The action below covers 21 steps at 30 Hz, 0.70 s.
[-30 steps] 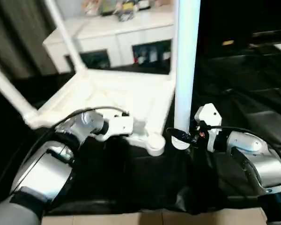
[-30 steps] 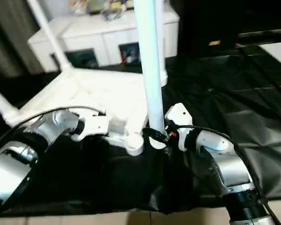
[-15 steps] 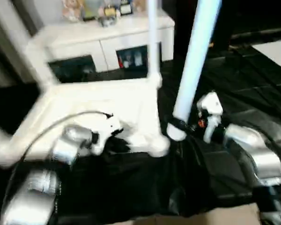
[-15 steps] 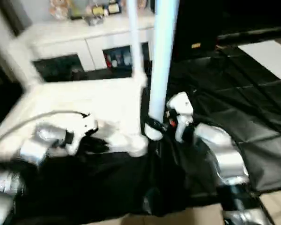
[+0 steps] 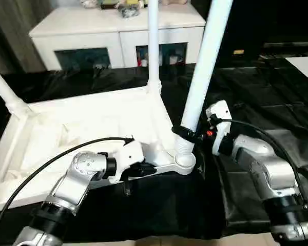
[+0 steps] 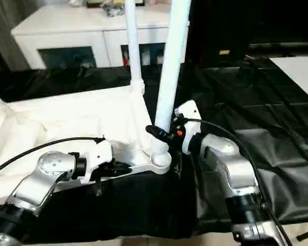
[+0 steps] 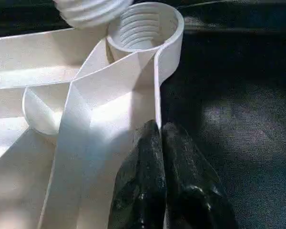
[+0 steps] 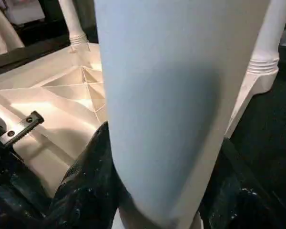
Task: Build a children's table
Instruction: Rotate leg to tighten
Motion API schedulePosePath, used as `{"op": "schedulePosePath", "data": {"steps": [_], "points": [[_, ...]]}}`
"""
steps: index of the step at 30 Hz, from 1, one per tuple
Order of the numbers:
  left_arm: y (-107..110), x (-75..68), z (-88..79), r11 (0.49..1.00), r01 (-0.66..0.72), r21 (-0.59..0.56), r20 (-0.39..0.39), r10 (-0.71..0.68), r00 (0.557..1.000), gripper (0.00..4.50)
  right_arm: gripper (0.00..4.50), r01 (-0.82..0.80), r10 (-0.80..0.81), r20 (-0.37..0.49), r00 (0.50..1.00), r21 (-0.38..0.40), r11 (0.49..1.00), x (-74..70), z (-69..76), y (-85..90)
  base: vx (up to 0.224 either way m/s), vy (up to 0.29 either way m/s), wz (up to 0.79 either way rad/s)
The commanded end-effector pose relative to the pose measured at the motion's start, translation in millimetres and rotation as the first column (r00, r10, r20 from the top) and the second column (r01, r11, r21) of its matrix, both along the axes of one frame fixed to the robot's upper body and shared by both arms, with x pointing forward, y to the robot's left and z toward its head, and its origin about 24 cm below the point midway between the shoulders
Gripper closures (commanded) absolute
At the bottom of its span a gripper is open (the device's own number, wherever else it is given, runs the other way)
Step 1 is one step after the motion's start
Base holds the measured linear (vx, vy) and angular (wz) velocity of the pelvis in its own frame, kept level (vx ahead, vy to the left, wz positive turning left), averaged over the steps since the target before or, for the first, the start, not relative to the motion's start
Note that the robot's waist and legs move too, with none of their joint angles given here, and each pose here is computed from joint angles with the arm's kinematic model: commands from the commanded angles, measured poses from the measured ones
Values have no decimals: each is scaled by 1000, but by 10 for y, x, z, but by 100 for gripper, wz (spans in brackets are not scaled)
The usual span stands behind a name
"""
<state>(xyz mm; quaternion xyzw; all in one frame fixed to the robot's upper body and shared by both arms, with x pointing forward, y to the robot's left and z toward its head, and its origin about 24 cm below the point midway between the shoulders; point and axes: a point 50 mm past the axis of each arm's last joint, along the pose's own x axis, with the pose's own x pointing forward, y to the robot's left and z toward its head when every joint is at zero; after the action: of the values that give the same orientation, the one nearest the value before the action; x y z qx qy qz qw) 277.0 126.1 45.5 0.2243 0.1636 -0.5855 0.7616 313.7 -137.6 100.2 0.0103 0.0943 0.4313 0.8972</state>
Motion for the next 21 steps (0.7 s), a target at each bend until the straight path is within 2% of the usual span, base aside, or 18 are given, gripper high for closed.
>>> {"op": "schedulePosePath", "data": {"steps": [1,6,13,14,15,18,21], "points": [[39,-78,-155,999,-4,49,-93,8,996,405,264,-9,9,19,1000,8,1000,44,89,-7,0,0,0],[52,11,-129,997,-39,68,-35,42,999,384,264,-35,35,21,999,16,999,41,107,15,0,0,0],[77,3,-180,995,-8,97,-95,17,995,384,264,-74,74,7,997,45,996,-24,83,53,0,0,0],[77,3,-180,995,-8,97,-95,17,995,410,264,-74,74,7,997,45,996,-24,83,53,0,0,0],[76,21,-177,996,-19,92,-88,27,996,419,264,-73,73,5,997,49,996,-27,77,50,0,0,0],[80,49,-194,994,-23,103,-84,32,996,437,264,-77,79,-22,997,73,994,-51,31,35,0,0,0],[91,40,-224,992,-10,128,-89,22,996,450,264,-79,81,-39,996,59,995,-64,-22,12,0,0,0]]}}
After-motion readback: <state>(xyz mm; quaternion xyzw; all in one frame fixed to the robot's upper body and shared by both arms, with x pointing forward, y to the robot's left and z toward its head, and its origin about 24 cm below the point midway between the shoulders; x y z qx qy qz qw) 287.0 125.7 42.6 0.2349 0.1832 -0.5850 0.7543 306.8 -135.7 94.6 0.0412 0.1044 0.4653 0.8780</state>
